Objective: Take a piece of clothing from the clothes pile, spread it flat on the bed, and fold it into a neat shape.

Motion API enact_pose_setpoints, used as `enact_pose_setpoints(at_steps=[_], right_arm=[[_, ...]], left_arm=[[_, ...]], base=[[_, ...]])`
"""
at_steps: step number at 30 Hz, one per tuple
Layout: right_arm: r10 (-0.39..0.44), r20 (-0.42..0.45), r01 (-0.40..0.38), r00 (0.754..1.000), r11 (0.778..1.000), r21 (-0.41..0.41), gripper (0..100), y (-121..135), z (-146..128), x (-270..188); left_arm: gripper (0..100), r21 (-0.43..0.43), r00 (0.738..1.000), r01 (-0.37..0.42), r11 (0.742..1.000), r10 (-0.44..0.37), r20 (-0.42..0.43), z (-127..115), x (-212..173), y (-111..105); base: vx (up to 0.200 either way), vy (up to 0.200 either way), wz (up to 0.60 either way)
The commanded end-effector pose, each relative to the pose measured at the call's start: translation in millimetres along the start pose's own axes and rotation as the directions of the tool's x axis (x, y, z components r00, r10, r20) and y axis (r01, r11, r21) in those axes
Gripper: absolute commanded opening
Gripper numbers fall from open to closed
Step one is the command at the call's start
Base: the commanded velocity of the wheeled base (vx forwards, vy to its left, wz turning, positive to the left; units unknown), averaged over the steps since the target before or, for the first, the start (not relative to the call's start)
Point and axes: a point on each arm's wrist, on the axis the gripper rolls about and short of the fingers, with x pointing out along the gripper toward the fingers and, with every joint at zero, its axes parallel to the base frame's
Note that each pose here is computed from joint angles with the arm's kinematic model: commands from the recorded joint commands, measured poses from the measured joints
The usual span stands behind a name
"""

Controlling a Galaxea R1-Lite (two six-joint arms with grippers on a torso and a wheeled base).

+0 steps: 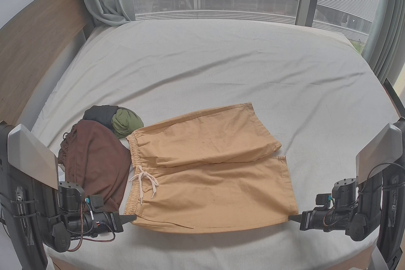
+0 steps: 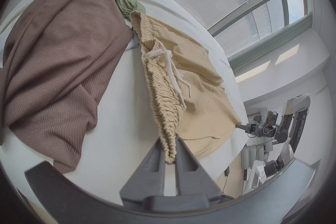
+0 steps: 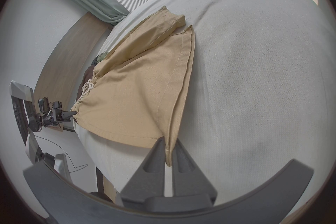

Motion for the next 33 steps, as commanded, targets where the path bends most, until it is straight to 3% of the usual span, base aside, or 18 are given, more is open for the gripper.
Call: enact_pose_setpoints(at_steps=[1, 16, 25, 33], right_arm=[[-0.009, -0.029, 0.009, 1.0, 1.0, -0.002, 0, 0, -6, -6], [-0.02, -0.056, 0.018, 0.998, 1.0, -0.022, 0, -1, -11, -10], [-0.031, -0.125, 0.025, 0.992, 0.998, -0.051, 0, -1, -18, -12], [-0.041, -0.15, 0.034, 0.988, 0.998, -0.049, 0, 2, -17, -21]], left_arm=[[0, 0.007, 0.999, -0.014, 1.0, 0.014, -0.029, -7, -3, 1], [0, 0.032, 0.995, -0.017, 0.999, 0.02, -0.097, -18, 2, 2], [0, 0.072, 0.969, -0.044, 0.996, 0.06, -0.238, -32, -5, 5], [0, 0.076, 0.966, -0.048, 0.996, 0.065, -0.251, -33, -6, 5]], base=[[0.0, 0.0, 0.0], [0.0, 0.0, 0.0], [0.0, 0.0, 0.0], [0.0, 0.0, 0.0]])
